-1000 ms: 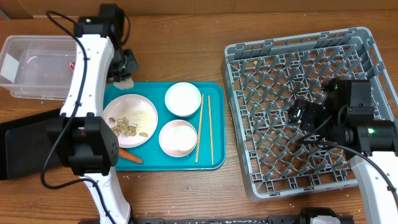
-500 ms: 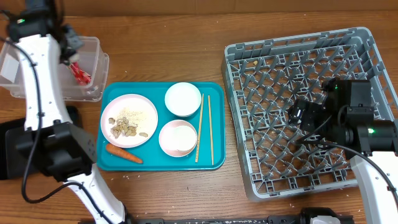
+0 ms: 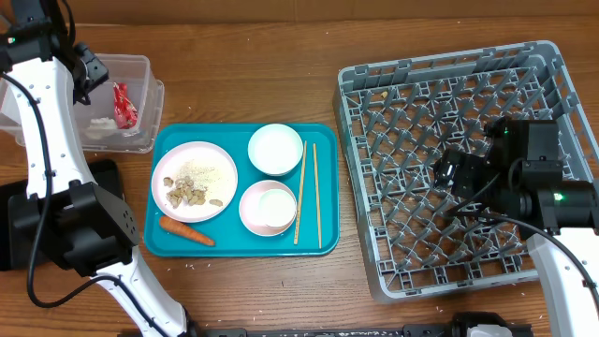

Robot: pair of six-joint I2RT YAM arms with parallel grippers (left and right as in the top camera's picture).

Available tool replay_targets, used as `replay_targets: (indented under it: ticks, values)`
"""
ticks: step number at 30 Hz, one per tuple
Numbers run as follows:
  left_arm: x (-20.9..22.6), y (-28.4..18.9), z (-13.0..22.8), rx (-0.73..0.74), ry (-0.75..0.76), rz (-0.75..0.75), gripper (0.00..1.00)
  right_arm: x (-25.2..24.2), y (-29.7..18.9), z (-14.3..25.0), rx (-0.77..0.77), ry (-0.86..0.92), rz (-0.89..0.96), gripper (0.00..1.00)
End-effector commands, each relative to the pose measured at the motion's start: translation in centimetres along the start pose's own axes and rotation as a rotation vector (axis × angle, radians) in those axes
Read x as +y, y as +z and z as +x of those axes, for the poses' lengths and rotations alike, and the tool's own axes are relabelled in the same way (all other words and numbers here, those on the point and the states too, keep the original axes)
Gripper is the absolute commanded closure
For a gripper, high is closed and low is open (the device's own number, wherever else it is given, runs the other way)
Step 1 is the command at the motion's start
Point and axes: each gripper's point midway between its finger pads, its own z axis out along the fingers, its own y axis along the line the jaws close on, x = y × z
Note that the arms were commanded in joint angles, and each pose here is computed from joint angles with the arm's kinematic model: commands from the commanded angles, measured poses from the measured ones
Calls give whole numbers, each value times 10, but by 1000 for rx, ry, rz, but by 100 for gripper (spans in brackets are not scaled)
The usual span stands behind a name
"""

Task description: Sort waste into correct bins and load items into the dishwasher

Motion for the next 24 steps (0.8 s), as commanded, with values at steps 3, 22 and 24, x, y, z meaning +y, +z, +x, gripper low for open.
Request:
replay_targets:
  ticks: [3,22,24]
  values:
    - [-46,-3,39,140,127,177,51,4,-7,-7,-32,-9,-4,0]
    - [-119,-76,226,567,613,148,58,1,-7,3,11,3,8,0]
    - [-126,-84,233,565,636,173,59,-1,-7,8,28,5,14,0]
